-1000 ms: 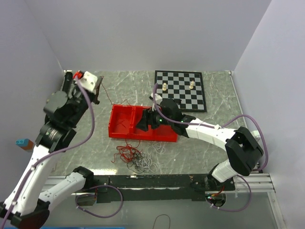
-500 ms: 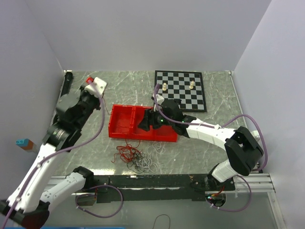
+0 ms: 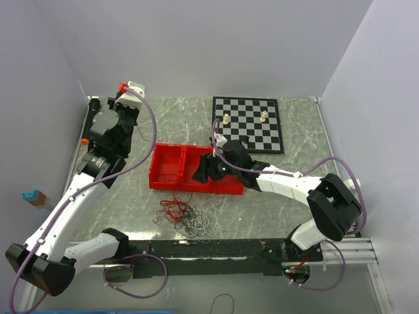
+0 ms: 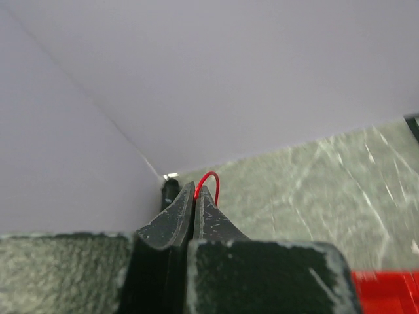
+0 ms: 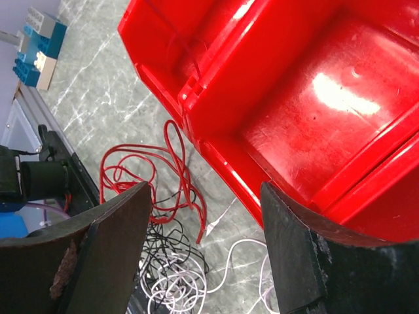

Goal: Untangle the cables

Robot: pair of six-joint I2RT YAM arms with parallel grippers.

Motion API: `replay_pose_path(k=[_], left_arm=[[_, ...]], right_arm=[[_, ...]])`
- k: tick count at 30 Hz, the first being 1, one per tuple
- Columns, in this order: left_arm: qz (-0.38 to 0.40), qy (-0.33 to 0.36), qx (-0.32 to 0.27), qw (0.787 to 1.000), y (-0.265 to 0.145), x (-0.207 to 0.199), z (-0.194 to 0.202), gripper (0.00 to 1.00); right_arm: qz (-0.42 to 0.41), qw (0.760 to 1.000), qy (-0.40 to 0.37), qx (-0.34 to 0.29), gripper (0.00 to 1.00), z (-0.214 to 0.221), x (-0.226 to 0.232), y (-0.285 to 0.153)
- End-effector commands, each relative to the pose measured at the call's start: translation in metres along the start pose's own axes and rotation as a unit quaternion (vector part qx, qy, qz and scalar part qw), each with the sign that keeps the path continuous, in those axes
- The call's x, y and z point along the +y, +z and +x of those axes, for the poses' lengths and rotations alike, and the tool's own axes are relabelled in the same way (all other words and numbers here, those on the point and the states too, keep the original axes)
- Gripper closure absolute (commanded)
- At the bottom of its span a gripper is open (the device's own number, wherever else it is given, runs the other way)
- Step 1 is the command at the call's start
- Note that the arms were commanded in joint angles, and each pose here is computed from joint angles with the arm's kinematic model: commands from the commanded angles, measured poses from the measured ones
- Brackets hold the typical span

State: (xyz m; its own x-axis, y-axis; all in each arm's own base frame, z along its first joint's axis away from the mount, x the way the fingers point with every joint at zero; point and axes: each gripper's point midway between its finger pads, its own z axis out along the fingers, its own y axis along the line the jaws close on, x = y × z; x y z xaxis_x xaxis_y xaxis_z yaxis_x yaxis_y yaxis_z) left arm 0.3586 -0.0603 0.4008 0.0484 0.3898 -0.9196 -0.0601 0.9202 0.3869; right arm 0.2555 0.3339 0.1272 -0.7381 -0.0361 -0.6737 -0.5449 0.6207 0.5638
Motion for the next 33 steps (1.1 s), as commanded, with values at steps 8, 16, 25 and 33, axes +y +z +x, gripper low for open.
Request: replay_pose_path(k=[8, 16, 25, 33], left_arm=[[-0.118, -0.038, -0.027, 0.992, -0.023, 0.056, -0.017, 0.99], [0.031, -0.048, 0.022, 0.998, -0.017, -0.010, 0.018, 0.99], [0.178, -0.086, -0.051, 0.979, -0.047, -0.044, -0.027, 0.99], [0.258, -0.062, -0.024, 0.964, -0.078, -0.064, -0.008, 0.99]], right_arm=[[-0.010, 1.000, -0.003, -0.025, 0.27, -0.014, 0.002, -0.005], [-0.007, 1.000, 0.002, -0.026, 0.27, -0.013, 0.000, -0.005], [-0.001, 1.000, 0.002, -0.021, 0.27, -0.009, -0.006, -0.003], [-0.002, 1.000, 0.002, -0.023, 0.27, -0.012, -0.006, -0.003]])
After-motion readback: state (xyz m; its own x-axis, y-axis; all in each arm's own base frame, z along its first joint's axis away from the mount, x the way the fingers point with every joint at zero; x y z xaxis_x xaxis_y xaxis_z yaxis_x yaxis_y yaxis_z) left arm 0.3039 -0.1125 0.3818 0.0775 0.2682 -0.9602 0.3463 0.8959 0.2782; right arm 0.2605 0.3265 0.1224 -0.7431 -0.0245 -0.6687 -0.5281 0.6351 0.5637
